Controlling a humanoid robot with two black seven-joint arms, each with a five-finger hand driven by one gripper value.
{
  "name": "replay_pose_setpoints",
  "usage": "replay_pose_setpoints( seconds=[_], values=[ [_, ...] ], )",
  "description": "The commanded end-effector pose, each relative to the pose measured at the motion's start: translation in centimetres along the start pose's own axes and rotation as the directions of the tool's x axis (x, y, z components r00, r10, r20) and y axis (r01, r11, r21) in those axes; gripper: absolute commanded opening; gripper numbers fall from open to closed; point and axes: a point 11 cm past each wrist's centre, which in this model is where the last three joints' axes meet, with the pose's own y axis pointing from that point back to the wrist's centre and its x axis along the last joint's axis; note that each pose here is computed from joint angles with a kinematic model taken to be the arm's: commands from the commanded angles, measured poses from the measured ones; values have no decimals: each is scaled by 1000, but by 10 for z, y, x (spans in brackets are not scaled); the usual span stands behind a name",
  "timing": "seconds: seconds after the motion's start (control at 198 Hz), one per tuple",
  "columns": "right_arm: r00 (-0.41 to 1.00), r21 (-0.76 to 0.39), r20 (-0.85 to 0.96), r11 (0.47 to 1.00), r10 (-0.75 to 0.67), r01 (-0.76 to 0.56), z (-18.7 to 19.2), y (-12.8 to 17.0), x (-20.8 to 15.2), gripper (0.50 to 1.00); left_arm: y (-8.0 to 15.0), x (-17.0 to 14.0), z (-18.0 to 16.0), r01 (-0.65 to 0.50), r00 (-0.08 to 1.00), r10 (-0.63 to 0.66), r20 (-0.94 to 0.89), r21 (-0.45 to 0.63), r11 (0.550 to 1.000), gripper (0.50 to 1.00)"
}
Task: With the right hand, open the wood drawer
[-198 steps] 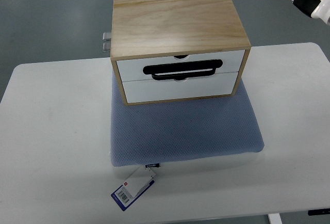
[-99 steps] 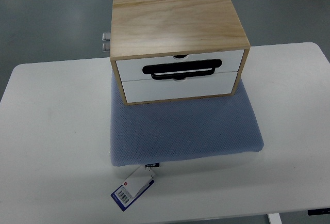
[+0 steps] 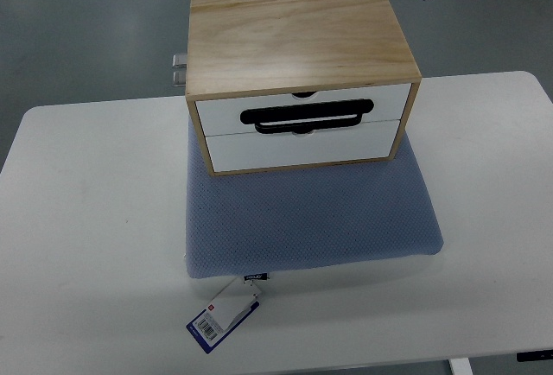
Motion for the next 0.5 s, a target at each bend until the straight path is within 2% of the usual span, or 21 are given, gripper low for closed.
replay_pose_setpoints(
  seconds=[0.0,0.207,0.395,0.496],
  values=[
    [1000,-46,-23,999,-4,3,1,-1,1,944,0,0,0,-1,1000,1,-3,0,1000,1000],
    [999,-52,-31,999,10,-12,-3,6,7,944,0,0,0,-2,1000,2,-5,0,1000,1000],
    [999,-2,38,1000,-7,7,-9,6,6,944,0,0,0,-2,1000,2,-5,0,1000,1000],
    [999,-20,41,1000,-13,13,-7,5,4,944,0,0,0,-2,1000,2,-5,0,1000,1000]
  ],
)
